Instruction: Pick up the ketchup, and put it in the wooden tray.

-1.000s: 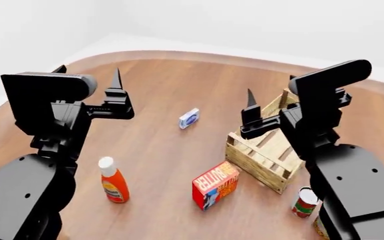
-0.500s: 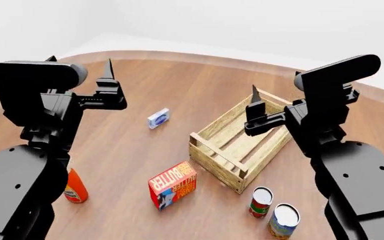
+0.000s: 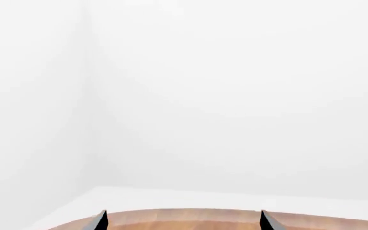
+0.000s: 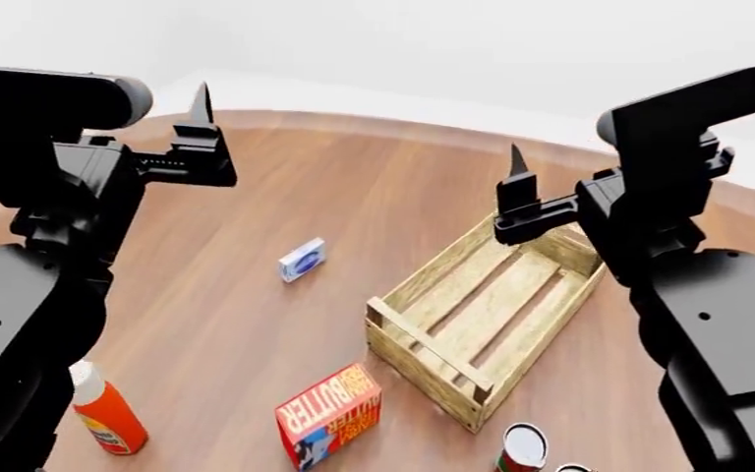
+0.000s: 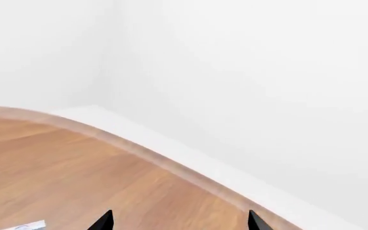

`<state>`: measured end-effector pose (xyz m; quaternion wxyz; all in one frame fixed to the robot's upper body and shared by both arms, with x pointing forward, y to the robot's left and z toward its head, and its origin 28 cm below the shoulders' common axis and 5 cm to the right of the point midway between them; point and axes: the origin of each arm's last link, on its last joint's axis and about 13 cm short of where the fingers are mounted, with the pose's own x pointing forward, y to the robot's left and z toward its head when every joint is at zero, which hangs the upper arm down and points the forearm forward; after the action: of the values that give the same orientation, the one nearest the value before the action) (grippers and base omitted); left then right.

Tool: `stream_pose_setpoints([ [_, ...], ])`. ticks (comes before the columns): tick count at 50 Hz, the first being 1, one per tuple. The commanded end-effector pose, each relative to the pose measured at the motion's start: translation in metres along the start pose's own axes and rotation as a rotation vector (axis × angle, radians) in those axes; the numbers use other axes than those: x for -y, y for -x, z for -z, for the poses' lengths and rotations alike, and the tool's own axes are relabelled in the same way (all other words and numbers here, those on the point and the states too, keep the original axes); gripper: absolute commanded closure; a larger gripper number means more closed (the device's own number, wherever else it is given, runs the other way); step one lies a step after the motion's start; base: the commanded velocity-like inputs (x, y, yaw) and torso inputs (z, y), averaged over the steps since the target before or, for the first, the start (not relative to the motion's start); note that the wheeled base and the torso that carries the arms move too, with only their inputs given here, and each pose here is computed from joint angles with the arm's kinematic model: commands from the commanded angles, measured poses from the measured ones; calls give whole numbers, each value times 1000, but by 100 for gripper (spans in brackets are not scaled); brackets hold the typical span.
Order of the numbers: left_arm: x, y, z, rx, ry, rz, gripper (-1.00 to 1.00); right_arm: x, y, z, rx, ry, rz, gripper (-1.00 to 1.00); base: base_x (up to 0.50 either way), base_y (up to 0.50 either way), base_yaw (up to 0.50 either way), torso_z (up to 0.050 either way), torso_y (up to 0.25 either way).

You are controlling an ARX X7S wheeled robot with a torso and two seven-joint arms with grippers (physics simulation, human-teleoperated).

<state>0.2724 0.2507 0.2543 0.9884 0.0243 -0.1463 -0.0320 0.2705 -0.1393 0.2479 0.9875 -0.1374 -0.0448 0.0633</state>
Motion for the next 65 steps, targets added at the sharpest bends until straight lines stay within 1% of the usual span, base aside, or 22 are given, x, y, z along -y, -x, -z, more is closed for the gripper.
stream_pose_setpoints([
  [1, -2, -3, -4, 6, -2, 4, -100, 2, 1, -3, 1, 1, 6, -100, 490, 111, 0, 0, 0],
  [3, -2, -3, -4, 6, 0, 3, -100, 1, 1, -2, 2, 4, 9, -100, 486, 124, 0, 0, 0],
  [15, -4, 2, -4, 14, 4, 9, -100, 0, 4, 0, 6, -4, 8, -100, 0, 0, 0, 0, 1],
  [21, -7, 7, -5, 16, 5, -6, -100, 0, 2, 1, 4, -8, 12, -100, 0, 0, 0, 0, 0],
  [25, -13, 12, -2, 2, -2, -34, -100, 0, 2, 3, 2, -11, 15, -100, 0, 0, 0, 0, 0],
  [34, -30, 29, 6, -42, -28, -101, -100, -1, -1, 7, -11, -18, 10, -100, 0, 0, 0, 0, 0],
  [44, -41, 48, 19, -74, -38, -147, -100, -3, -3, 8, -17, -22, 0, -100, 0, 0, 0, 0, 0],
  [57, -49, 78, 32, -115, -11, -127, -100, -9, -2, 9, -22, -21, -3, -100, 0, 0, 0, 0, 0],
  [65, -52, 95, 45, -160, -17, -136, -100, -12, -2, 9, -21, -18, -6, -100, 0, 0, 0, 0, 0],
])
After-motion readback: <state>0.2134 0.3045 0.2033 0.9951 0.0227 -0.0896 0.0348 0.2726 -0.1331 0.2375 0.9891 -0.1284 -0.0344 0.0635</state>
